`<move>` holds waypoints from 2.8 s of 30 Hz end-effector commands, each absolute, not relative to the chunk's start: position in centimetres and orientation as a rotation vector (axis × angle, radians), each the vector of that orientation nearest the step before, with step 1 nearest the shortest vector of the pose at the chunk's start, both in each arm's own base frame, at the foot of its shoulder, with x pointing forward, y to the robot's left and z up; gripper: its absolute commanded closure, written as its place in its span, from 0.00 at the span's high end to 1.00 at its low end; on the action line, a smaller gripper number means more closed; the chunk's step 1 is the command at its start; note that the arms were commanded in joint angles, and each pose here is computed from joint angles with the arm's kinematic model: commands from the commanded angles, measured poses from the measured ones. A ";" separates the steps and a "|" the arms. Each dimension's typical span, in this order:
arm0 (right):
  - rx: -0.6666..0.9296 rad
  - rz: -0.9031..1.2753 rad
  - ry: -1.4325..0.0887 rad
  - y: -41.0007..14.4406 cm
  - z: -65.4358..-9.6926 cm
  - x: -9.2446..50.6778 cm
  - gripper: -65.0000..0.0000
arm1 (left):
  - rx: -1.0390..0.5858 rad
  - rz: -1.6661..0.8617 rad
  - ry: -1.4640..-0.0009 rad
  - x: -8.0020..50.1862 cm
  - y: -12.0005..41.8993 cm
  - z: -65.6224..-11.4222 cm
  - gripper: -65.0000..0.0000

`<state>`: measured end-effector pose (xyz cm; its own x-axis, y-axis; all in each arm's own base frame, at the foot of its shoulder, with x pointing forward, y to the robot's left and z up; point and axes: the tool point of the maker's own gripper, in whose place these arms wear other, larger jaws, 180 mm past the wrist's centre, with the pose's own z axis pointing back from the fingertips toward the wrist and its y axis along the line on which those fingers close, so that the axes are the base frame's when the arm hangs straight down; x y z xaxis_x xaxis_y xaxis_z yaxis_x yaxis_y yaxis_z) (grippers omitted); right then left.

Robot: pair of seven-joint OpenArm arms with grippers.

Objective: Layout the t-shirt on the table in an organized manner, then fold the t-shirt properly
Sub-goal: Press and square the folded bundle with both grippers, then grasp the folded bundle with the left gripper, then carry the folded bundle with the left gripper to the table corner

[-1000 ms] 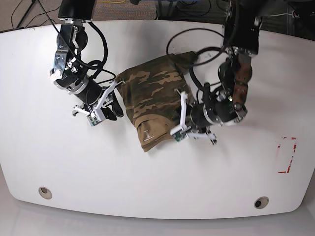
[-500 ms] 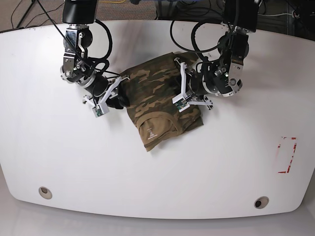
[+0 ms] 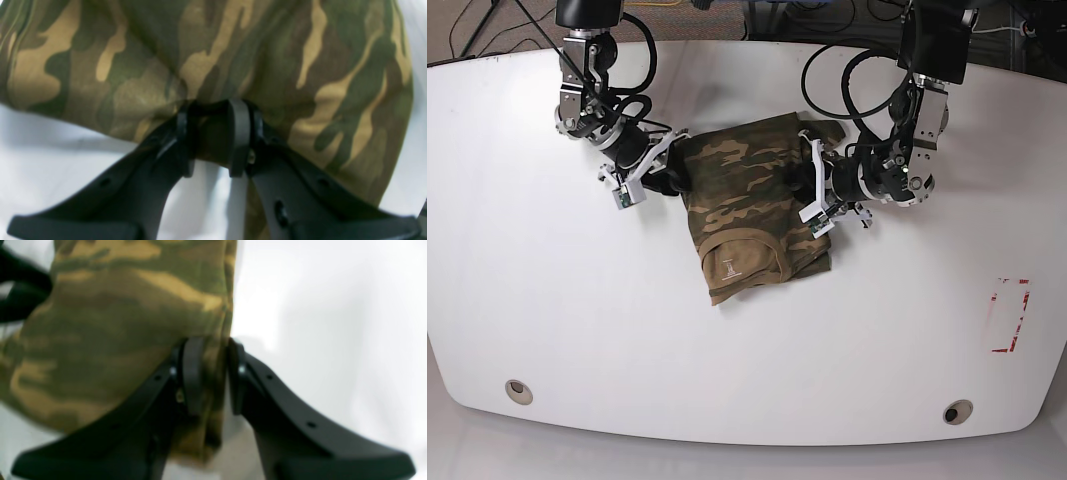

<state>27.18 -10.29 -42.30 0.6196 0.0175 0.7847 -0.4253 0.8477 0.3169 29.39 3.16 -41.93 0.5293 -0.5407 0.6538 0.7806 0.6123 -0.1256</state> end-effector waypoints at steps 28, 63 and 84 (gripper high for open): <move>0.345 0.389 -1.049 -11.8 -32.7 27.5 0.19 | -0.172 -0.929 -0.935 36.0 3.4 -28.4 0.21; 0.261 0.346 -1.059 -15.6 -32.2 27.6 0.19 | -0.108 -0.584 -1.053 33.1 -1.7 -43.5 0.22; 0.209 0.301 -1.071 -17.9 -31.9 27.6 0.19 | 0.030 -0.805 -0.685 25.8 19.1 -49.4 0.22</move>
<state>26.90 -17.86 -33.43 0.4960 0.1477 0.8556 -0.3375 0.9407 0.0333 31.22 12.31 -42.62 0.2649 -0.4296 0.8633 0.5978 0.7756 0.2025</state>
